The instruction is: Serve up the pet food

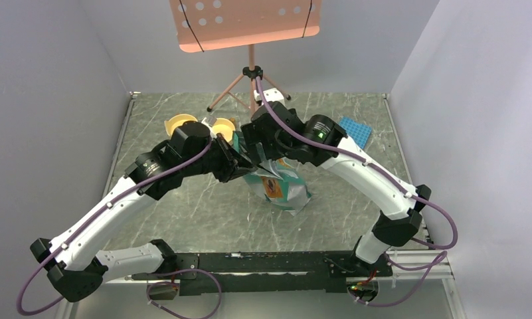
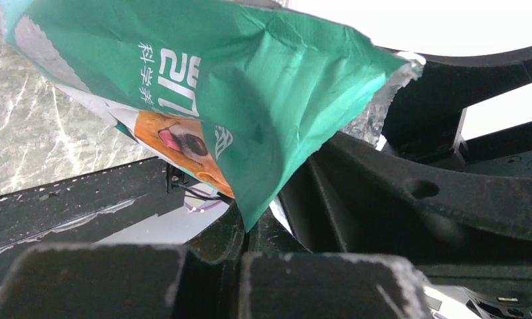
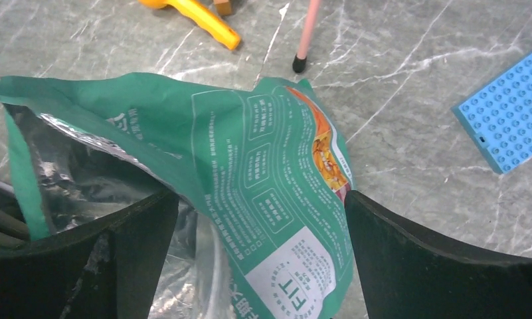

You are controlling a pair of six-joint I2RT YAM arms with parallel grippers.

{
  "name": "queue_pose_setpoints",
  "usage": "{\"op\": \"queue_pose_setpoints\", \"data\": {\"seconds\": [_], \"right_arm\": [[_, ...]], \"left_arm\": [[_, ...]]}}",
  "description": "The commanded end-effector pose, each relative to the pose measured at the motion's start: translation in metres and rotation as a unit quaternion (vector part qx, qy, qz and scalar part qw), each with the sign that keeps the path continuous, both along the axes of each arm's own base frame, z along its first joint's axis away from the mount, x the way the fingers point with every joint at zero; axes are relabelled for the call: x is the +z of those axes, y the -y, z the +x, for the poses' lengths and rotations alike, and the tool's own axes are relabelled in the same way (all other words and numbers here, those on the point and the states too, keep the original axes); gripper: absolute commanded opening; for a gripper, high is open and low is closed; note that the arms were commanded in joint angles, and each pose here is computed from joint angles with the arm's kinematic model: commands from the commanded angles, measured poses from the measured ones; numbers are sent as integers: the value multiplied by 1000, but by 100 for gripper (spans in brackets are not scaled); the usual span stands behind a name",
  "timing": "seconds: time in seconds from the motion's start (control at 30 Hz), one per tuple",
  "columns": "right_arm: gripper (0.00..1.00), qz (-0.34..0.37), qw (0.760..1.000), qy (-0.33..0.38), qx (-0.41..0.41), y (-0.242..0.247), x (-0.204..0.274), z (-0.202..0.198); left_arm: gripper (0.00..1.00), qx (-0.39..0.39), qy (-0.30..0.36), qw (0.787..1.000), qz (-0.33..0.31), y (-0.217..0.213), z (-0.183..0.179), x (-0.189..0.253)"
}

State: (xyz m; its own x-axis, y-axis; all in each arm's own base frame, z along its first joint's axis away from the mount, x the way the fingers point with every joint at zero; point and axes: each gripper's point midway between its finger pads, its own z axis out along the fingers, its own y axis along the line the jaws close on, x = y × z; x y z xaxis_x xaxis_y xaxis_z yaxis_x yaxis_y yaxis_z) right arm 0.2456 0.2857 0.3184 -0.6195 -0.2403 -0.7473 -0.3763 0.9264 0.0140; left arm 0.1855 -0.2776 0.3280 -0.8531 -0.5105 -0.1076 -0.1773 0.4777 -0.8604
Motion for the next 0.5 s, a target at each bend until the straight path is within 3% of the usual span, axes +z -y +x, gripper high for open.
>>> {"op": "queue_pose_setpoints", "data": {"seconds": [0.0,0.07,0.1,0.2,0.23,0.33,0.47], "right_arm": [[100,15,999,-29,28,-7,8,-11],[95,27,999,-35,25,-7,10,-11],[83,32,998,-36,31,-8,12,-11],[31,42,998,-29,35,-8,20,-12],[18,44,998,-25,31,-5,25,-12],[0,32,999,-17,19,6,27,-12],[0,10,997,24,-67,53,39,4]], "left_arm": [[0,4,4,1000,-8,-1,0,5],[0,4,11,1000,-5,-2,0,9],[0,3,12,1000,-2,-3,0,10],[0,-1,5,1000,7,-3,-1,10],[0,-5,-2,1000,6,-2,-3,8],[0,-20,-10,1000,-9,6,-5,8],[0,-39,0,999,-20,18,0,17]]}}
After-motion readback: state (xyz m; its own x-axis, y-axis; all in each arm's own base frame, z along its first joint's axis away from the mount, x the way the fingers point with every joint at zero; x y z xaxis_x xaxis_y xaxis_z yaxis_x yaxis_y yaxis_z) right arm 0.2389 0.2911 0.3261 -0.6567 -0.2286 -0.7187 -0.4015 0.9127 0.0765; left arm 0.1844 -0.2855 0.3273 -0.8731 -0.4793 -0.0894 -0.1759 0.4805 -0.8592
